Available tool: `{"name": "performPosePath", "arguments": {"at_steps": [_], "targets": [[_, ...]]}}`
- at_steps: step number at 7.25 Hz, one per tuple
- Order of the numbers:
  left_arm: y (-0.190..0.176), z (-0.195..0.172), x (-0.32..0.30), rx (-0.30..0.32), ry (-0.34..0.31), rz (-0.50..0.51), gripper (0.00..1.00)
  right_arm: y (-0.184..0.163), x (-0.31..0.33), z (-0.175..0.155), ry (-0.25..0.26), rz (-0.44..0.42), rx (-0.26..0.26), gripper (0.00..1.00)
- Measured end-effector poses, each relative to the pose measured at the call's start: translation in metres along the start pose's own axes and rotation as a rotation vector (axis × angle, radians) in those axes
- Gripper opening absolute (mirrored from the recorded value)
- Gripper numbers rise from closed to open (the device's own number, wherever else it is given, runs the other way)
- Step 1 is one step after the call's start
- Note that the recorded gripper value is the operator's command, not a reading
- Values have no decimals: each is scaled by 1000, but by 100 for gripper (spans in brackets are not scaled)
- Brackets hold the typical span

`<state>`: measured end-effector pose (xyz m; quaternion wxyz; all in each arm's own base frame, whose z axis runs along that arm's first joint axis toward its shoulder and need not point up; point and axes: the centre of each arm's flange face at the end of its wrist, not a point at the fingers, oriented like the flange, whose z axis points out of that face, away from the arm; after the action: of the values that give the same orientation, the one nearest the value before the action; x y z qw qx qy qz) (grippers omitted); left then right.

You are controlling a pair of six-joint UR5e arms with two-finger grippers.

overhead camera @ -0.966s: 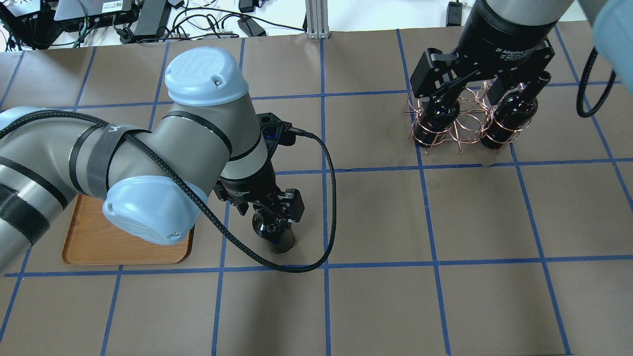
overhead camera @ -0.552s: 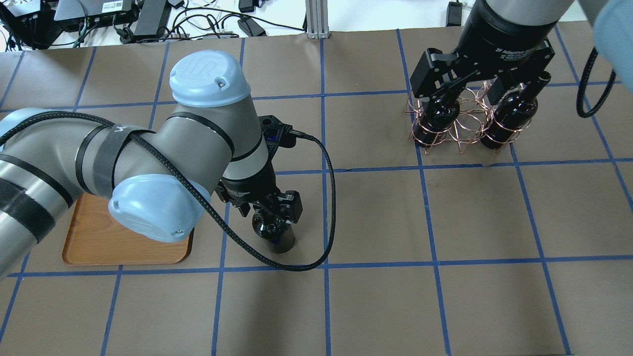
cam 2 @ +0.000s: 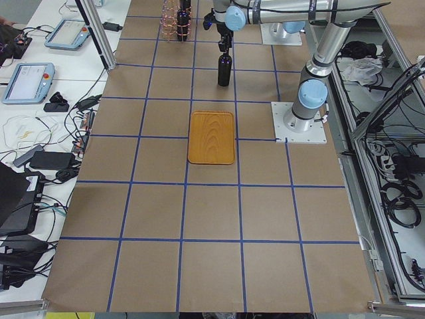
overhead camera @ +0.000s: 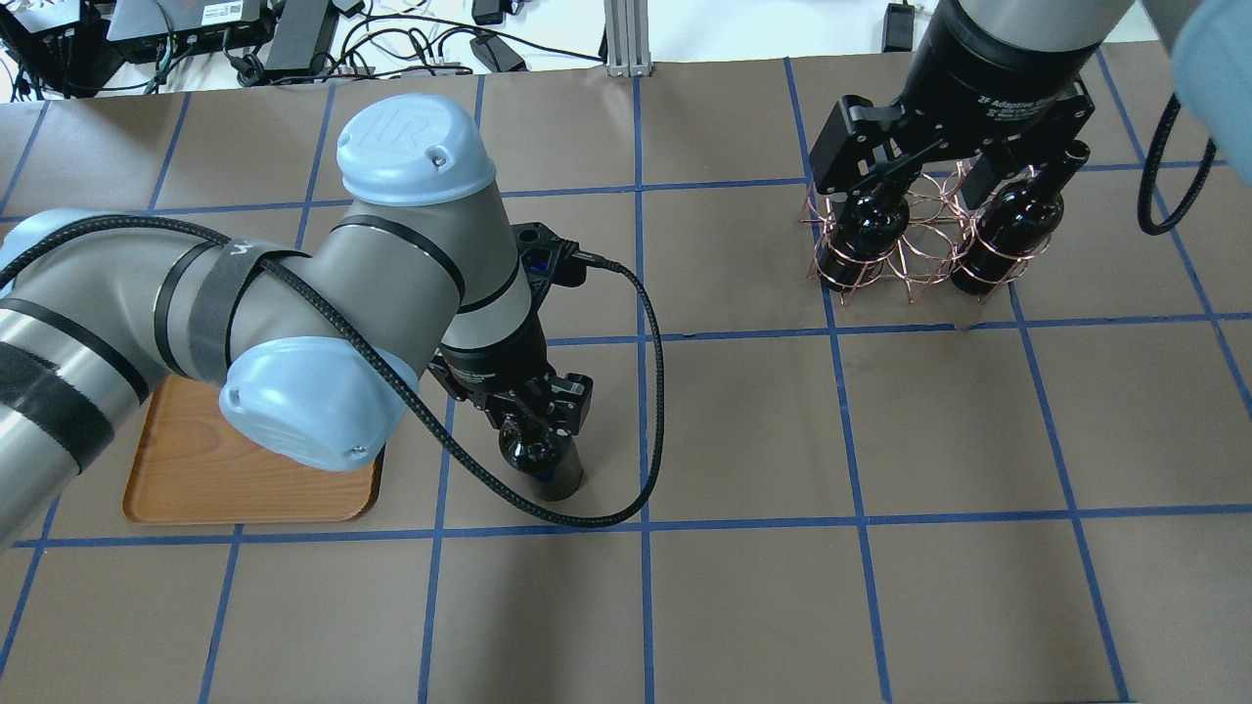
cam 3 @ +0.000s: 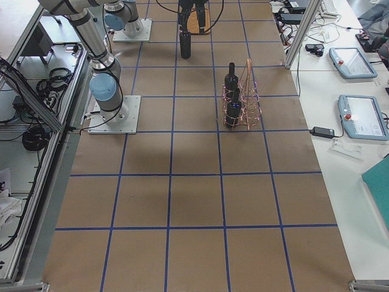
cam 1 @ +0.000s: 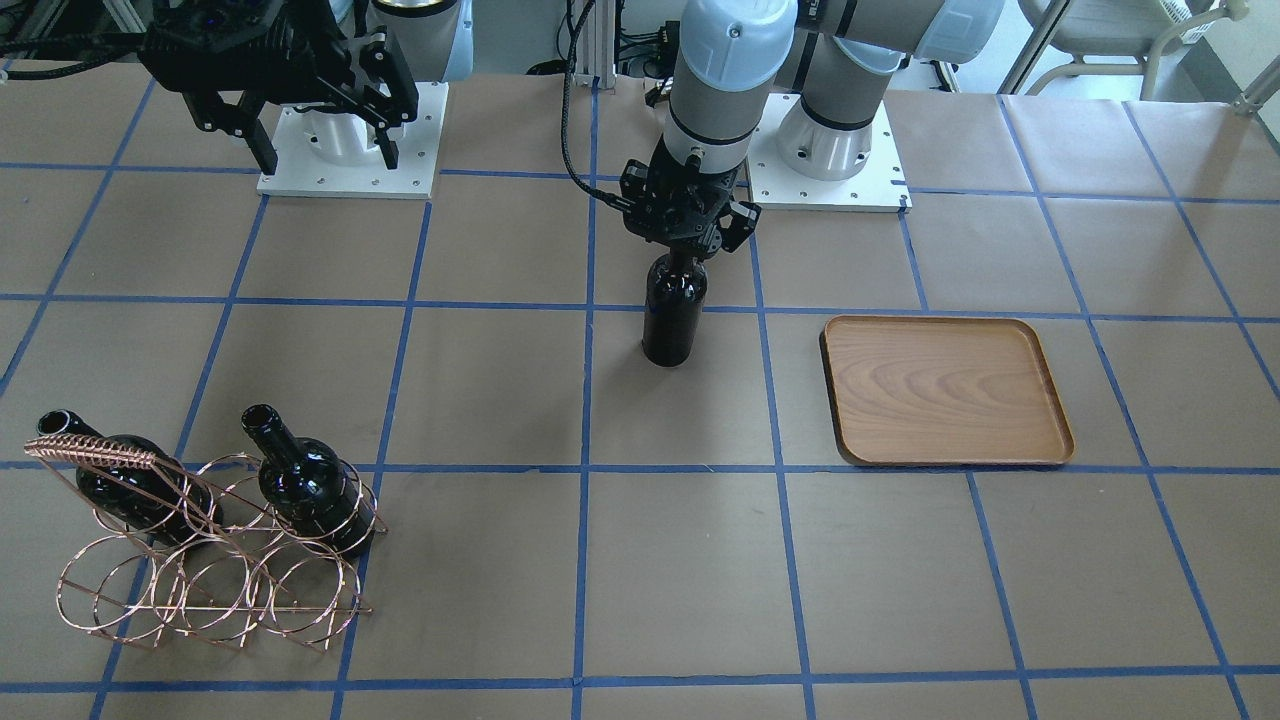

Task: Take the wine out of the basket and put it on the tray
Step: 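Lower the left gripper and close it on the bottle neck, then lift the bottle with the left gripper and carry it over the tray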

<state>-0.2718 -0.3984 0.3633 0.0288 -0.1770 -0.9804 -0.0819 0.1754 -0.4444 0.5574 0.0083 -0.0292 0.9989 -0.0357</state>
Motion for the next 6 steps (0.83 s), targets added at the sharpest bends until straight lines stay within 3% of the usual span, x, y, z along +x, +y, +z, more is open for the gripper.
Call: {"name": "performPosePath", "arguments": {"at_steps": [1,2,6], "targets": [[0,0,0,-1,0,1,21,0,0,0,-1,18,0,100],[0,0,0,-2,0,3,0,0,0,0,-1,29,-2,100],[-2,-6,0,9,1,10,0,-8,6,-5,-2,91,-20,100]]}}
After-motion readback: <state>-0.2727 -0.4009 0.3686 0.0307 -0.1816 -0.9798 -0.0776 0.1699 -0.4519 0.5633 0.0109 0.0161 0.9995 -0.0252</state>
